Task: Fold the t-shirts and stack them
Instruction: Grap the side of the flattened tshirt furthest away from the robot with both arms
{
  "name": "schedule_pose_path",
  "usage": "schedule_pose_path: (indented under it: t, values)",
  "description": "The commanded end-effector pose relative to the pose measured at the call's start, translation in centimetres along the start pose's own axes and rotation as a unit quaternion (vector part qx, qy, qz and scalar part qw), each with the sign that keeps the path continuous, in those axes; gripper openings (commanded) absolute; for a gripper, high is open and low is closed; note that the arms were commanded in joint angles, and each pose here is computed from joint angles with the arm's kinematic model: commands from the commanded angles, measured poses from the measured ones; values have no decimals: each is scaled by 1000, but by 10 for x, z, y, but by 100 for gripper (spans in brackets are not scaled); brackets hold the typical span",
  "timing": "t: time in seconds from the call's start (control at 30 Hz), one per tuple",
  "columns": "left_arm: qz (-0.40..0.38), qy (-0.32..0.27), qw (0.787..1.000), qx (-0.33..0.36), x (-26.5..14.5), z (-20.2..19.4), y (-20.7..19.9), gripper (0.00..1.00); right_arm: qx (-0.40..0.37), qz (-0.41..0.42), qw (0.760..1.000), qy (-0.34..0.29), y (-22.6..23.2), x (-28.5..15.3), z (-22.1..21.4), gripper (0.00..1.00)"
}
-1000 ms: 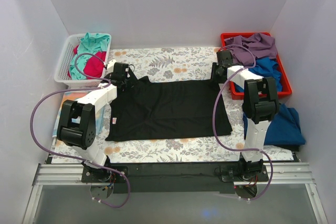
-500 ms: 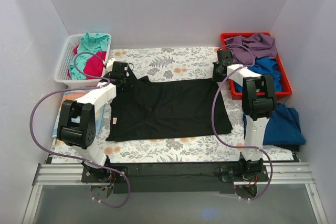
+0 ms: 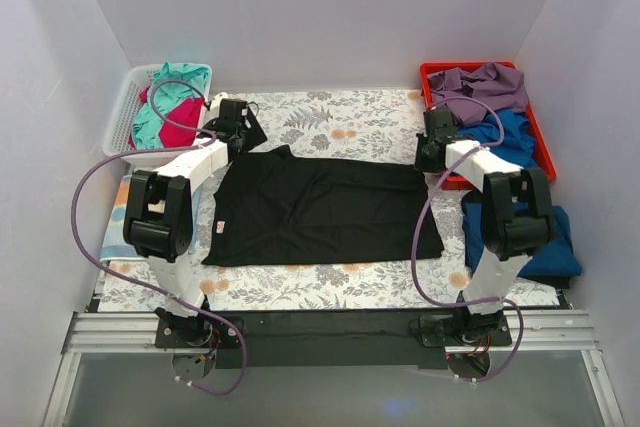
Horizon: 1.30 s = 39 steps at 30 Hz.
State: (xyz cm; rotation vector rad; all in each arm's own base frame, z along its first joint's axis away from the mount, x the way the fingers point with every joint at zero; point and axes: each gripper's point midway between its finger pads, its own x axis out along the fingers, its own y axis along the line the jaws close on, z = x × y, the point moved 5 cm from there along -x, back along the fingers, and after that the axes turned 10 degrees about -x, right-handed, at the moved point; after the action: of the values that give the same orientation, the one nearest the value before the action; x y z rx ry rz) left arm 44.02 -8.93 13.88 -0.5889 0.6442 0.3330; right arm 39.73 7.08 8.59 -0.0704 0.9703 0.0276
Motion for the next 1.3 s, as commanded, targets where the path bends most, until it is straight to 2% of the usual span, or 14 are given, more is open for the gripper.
schedule_pose_path:
  t: [0.0,0.13,0.4,0.43,0.6,0.73,0.97,1.07,1.2,1.23,1.27]
  values:
    - [-14,23,999,27,19,-1,-11,73,14,11,998,-63,-3,-48,10,1]
    - [-18,46,998,37,40,-8,-19,69,14,47,996,-78,4,-68,5,1]
    - [3,51,998,28,68,-6,-29,61,12,56,996,-73,6,-68,-4,1]
    - [7,55,998,30,69,-7,-29,56,13,55,996,-73,5,-68,-4,1]
    - [24,83,995,41,67,-20,-17,43,17,49,996,-73,4,-67,-6,1]
    - [35,98,994,46,54,-31,-1,41,21,48,996,-75,4,-67,-6,1]
    - [54,119,990,53,44,-46,17,44,25,51,996,-75,5,-68,-6,1]
    - [49,113,991,49,35,-45,20,41,25,52,996,-74,5,-68,-8,1]
    - [37,101,993,44,23,-36,15,24,27,53,996,-72,5,-68,-11,1]
    - [28,97,994,42,19,-32,11,7,26,54,996,-73,6,-68,-12,1]
    - [23,98,994,40,17,-31,9,0,28,53,996,-72,5,-68,-13,1]
